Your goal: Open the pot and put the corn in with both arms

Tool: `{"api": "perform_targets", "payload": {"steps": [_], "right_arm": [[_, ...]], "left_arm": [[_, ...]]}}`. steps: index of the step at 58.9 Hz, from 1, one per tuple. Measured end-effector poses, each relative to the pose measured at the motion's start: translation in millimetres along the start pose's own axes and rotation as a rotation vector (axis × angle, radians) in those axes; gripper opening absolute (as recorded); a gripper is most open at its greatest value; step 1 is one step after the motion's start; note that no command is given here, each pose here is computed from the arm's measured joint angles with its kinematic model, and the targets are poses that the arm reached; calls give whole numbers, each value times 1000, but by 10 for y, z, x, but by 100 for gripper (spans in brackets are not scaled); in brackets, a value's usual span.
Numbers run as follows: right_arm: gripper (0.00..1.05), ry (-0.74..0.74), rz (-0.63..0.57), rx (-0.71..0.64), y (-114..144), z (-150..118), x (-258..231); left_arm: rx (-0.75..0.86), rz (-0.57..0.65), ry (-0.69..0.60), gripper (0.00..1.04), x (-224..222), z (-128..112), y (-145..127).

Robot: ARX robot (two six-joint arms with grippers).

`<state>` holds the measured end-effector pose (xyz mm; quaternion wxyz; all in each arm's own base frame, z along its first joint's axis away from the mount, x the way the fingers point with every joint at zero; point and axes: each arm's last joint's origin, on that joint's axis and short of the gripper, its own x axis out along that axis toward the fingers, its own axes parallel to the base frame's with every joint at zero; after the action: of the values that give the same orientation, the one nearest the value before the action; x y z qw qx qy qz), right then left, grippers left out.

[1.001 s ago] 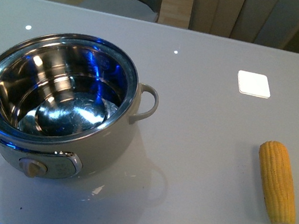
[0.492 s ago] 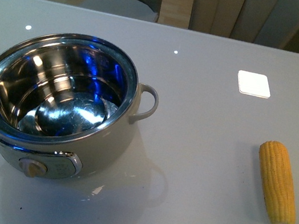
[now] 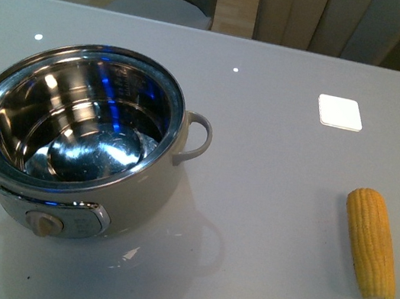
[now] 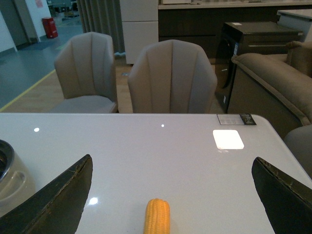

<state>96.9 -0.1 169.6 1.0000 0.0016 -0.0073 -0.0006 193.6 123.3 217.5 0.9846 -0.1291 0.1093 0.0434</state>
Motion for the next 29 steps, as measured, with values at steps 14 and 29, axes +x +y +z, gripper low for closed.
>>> {"api": "perform_targets", "payload": {"steps": [14,29], "right_arm": [[96,0,0,0,0,0,0],[96,0,0,0,0,0,0]], "left_arm": [[24,-60,-30,91,-355,-101,-239],[238,-74,-213,37,-518,-476,-620]]}}
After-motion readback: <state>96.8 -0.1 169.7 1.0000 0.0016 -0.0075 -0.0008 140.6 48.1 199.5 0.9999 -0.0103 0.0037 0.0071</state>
